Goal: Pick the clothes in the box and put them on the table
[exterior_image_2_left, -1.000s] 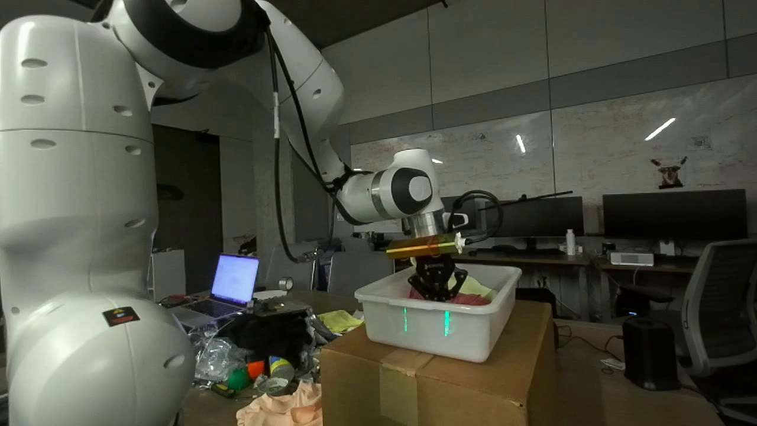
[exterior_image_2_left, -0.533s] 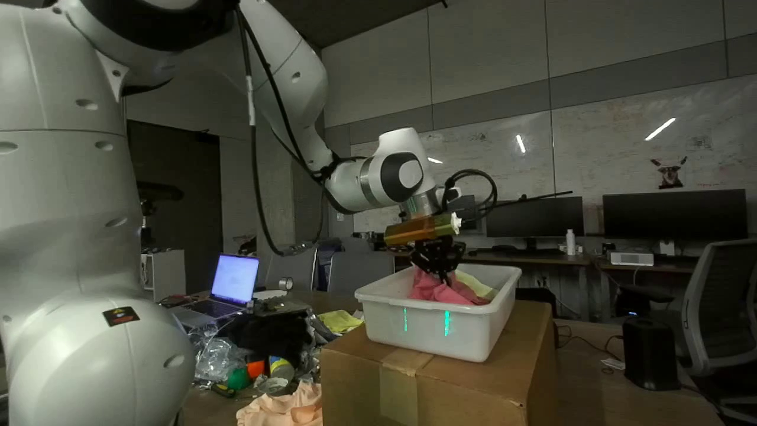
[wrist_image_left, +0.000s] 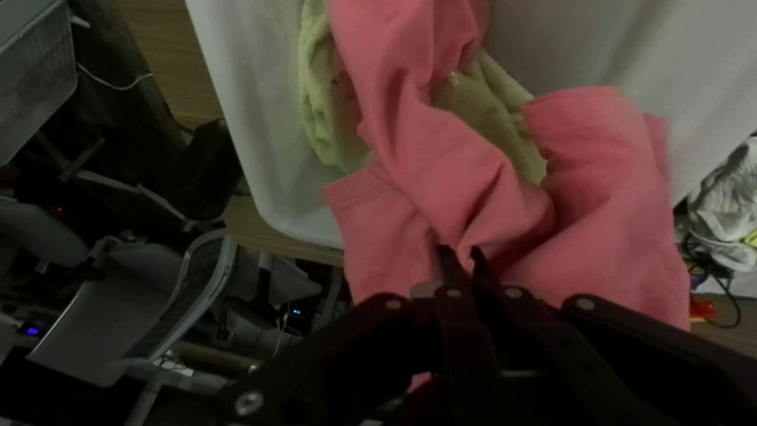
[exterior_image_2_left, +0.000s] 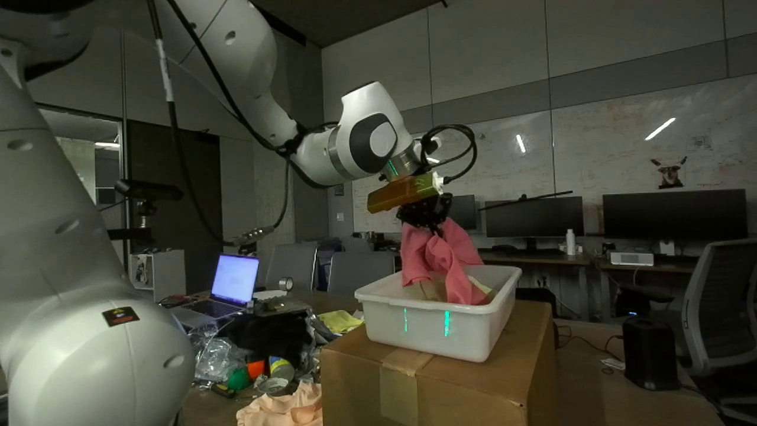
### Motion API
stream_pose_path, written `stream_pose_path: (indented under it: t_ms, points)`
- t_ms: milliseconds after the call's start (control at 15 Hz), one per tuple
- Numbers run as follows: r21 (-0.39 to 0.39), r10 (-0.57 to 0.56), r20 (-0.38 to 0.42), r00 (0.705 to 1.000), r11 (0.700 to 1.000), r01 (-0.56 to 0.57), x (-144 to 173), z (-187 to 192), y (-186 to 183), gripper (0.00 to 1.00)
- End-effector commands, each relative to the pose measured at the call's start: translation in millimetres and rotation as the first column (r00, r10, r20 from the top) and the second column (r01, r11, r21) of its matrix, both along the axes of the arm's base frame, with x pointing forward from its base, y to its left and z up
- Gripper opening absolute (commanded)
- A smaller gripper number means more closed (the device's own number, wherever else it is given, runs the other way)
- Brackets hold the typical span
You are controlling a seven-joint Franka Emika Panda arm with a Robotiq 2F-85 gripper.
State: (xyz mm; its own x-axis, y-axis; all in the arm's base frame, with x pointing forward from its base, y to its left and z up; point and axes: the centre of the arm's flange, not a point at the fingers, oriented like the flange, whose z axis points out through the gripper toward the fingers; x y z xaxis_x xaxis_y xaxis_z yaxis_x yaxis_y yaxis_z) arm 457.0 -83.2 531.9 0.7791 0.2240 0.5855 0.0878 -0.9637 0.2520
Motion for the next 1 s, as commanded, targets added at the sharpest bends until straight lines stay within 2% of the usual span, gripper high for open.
stream_pose_path:
  t_ms: [0, 267, 600, 733, 933]
  points:
    - [0.001, -0.004, 0.137, 0.991, 1.000, 0.004, -30.0, 46.3, 17.2, 0.01]
    - [0.014, -0.020, 0.280, 0.960, 1.000, 0.017, -60.6, 108.4, 35.2, 0.01]
    - [0.016, -0.033, 0.391, 0.920, 0.999, 0.028, -88.2, 159.3, 56.2, 0.01]
    - [0.007, -0.016, 0.395, 0.918, 1.000, 0.015, -91.6, 165.5, 65.2, 0.01]
    - [-0.045, 0.048, 0.336, 0.941, 0.998, -0.035, -86.3, 157.2, 85.7, 0.01]
